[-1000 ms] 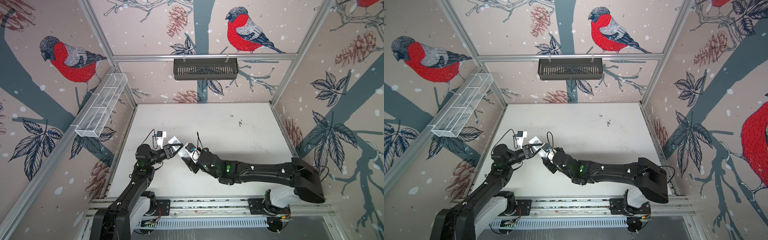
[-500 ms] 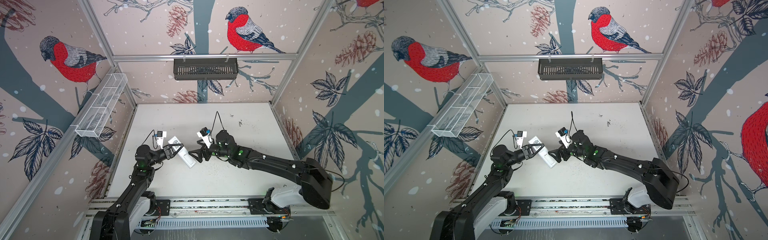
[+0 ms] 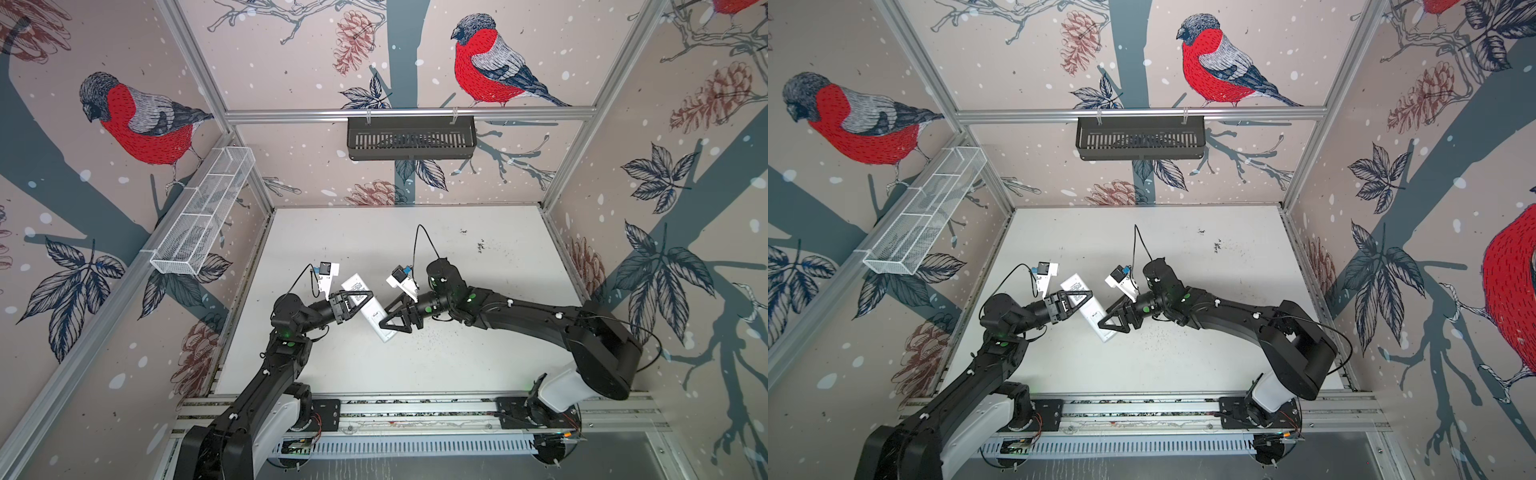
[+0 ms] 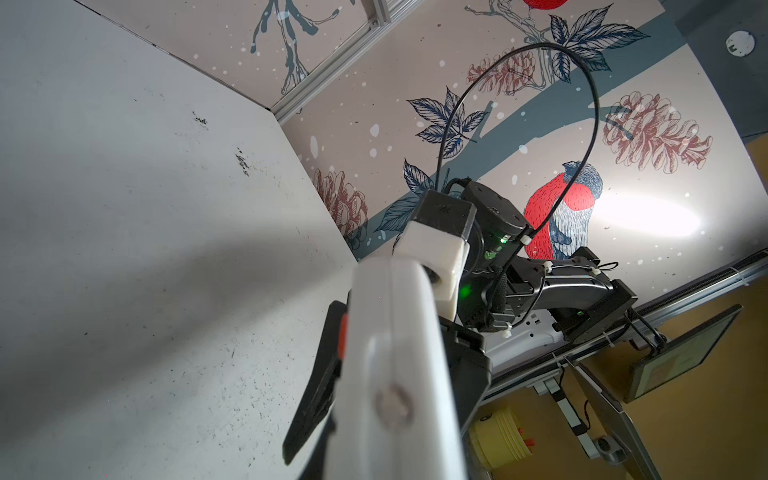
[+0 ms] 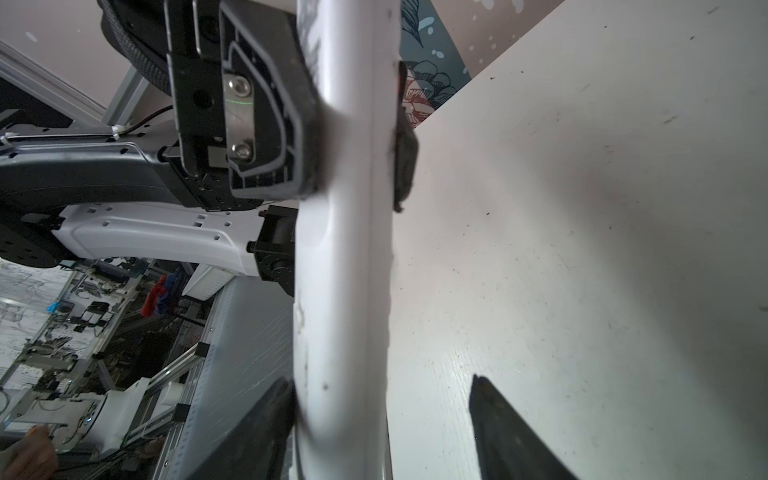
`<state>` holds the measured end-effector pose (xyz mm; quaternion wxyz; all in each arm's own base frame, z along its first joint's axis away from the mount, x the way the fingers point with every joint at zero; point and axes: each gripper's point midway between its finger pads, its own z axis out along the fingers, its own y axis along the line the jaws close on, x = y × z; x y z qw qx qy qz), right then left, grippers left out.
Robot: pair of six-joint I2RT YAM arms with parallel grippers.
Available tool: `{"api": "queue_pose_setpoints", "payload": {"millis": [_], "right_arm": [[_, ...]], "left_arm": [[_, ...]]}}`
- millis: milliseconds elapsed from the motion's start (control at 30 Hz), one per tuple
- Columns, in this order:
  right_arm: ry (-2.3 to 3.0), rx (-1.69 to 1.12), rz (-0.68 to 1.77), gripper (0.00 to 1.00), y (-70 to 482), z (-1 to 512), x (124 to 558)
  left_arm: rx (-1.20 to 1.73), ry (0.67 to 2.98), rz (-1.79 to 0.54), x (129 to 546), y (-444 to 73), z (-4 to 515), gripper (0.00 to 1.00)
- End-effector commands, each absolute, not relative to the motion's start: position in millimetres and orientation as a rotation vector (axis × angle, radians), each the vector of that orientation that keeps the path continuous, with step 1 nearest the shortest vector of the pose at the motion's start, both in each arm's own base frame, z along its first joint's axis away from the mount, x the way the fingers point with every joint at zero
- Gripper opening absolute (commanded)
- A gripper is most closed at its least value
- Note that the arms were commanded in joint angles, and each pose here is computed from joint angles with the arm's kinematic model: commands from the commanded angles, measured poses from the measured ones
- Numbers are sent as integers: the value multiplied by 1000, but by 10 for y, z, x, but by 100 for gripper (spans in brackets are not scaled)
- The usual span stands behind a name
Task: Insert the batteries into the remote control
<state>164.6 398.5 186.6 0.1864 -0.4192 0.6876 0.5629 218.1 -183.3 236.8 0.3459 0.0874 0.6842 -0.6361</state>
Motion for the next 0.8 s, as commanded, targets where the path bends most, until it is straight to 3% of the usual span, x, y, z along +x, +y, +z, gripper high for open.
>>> {"api": "queue_pose_setpoints", "payload": {"millis": [0, 100, 333, 500, 767], "right_arm": [[1914, -1185, 1624, 57, 4023, 1905, 1637], [1921, -1177, 1627, 50, 4037, 1891, 1649], [1880, -1196, 1676, 65, 4082, 2016, 1619], [1877, -1231, 1724, 67, 4167, 2028, 1558], [1905, -1232, 1747, 52, 4251, 1988, 1520]], "left_arm": [[305, 1706, -1653, 2109, -1852, 2521, 0], [313, 1700, -1655, 2089, -1856, 2535, 0], [337, 1686, -1663, 2046, -1880, 2569, 0], [366, 1656, -1662, 1988, -1893, 2638, 0], [373, 1647, -1660, 1967, -1896, 2654, 0]]}}
